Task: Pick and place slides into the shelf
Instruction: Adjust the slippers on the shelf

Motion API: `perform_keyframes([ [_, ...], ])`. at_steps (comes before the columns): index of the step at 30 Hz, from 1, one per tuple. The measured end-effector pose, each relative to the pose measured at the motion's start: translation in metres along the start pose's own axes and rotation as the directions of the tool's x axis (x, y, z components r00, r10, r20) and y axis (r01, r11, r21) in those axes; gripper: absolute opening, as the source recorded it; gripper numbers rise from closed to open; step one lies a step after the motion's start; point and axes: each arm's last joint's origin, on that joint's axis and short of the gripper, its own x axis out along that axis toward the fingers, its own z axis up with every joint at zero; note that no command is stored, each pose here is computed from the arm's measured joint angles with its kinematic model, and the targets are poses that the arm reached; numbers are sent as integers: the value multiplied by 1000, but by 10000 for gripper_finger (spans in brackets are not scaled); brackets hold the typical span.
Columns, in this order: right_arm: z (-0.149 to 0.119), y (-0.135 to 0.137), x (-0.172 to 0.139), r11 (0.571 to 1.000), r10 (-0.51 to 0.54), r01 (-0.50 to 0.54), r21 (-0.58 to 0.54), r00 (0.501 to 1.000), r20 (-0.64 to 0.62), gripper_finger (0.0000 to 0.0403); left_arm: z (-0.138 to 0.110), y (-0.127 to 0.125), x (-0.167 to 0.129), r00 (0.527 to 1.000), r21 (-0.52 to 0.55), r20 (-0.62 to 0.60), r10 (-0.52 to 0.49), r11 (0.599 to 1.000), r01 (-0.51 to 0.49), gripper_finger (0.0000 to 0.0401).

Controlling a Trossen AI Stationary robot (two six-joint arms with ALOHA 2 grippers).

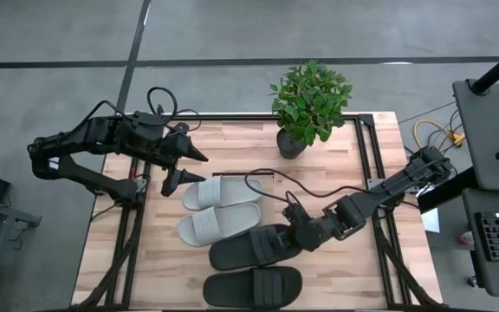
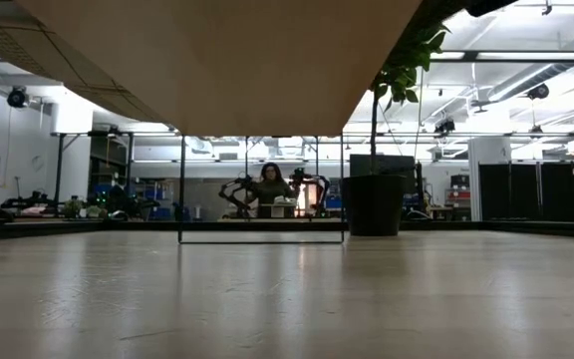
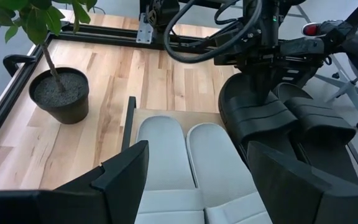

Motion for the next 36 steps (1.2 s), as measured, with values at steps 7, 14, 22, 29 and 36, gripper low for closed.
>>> perform_keyframes([
  [7, 1, 2, 0, 1000, 20, -20, -12, 1000, 3, 28, 0, 0, 0, 1000, 18, 0, 0, 1000, 0, 258],
  [14, 1, 2, 1, 1000, 19, -19, -12, 1000, 2, 103, 0, 0, 0, 1000, 18, 0, 0, 1000, 0, 258],
  [22, 4, 2, 2, 1000, 24, -24, -12, 1000, 6, 192, 0, 0, 0, 1000, 18, -1, 0, 1000, 0, 258],
  [29, 9, 3, -1, 999, 32, -32, -17, 999, 17, 240, -1, 0, -2, 1000, 18, -1, 0, 1000, 0, 258],
  [36, 10, 4, -7, 999, 44, -44, -18, 999, 18, 263, -5, 0, -8, 1000, 16, -20, 5, 1000, -5, 258],
])
